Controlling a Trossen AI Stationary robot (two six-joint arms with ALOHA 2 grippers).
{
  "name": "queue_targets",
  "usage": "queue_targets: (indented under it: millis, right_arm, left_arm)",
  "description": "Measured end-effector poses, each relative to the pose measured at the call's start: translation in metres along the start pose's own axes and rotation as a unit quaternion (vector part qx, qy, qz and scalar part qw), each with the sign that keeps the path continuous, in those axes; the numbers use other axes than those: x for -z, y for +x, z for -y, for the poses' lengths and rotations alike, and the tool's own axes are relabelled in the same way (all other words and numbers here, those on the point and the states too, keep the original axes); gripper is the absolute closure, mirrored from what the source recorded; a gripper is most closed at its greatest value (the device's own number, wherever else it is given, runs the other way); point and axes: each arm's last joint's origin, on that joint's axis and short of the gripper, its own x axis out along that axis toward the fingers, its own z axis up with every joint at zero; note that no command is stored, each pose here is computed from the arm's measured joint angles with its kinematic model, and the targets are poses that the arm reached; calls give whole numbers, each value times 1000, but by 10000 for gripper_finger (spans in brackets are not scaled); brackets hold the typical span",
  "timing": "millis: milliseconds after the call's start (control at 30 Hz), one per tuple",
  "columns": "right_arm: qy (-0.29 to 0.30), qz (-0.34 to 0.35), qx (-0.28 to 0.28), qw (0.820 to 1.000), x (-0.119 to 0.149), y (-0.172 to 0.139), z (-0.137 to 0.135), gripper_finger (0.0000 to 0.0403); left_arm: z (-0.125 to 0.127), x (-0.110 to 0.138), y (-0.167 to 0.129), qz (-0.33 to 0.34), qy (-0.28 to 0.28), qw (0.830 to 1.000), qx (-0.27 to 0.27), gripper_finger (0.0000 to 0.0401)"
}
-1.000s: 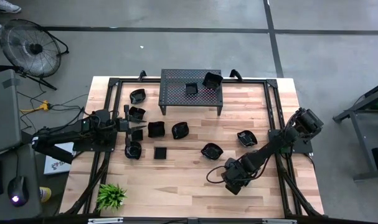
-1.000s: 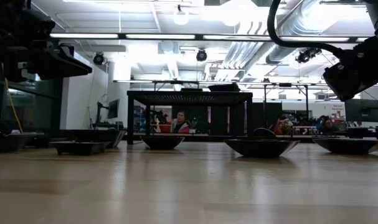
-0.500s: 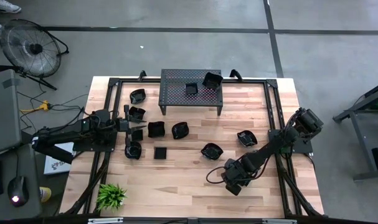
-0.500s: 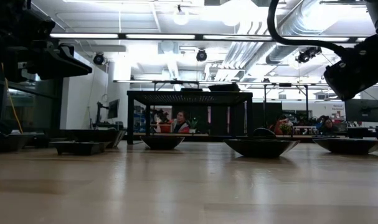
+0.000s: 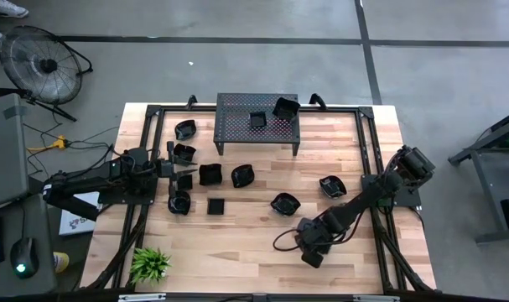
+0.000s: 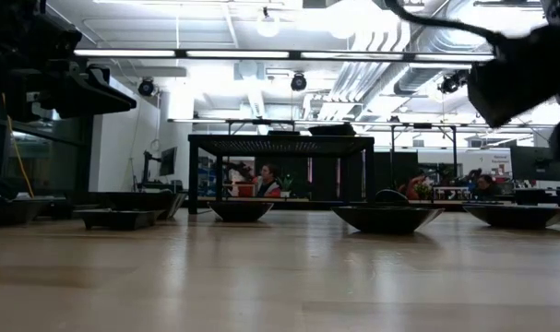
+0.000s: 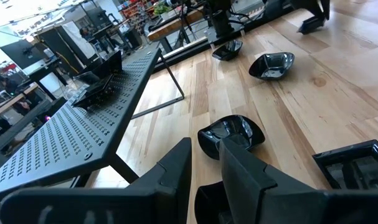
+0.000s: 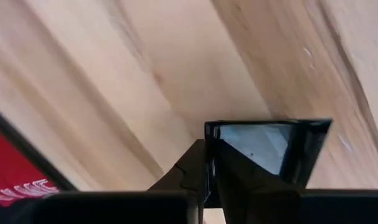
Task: Pick & Place Mini shaped plates
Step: Stack the black square plate on top of the black square plate on the shelf
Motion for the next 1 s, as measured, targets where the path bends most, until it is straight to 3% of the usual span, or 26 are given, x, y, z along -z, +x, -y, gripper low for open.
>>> queue_targets:
  millis: [267, 600, 1000]
  right_arm:
    - [-58, 29, -18, 998, -4, -16, -17, 390]
    - [-129, 82, -1, 988, -15, -40, -30, 401]
    - [-89, 58, 9, 994, -9, -37, -31, 391]
  left_arm:
    - [0, 0, 0, 0, 0, 1000, 0, 321]
    - [0, 0, 0, 0, 0, 1000, 0, 321]
    - [0, 0, 0, 0, 0, 1000, 0, 321]
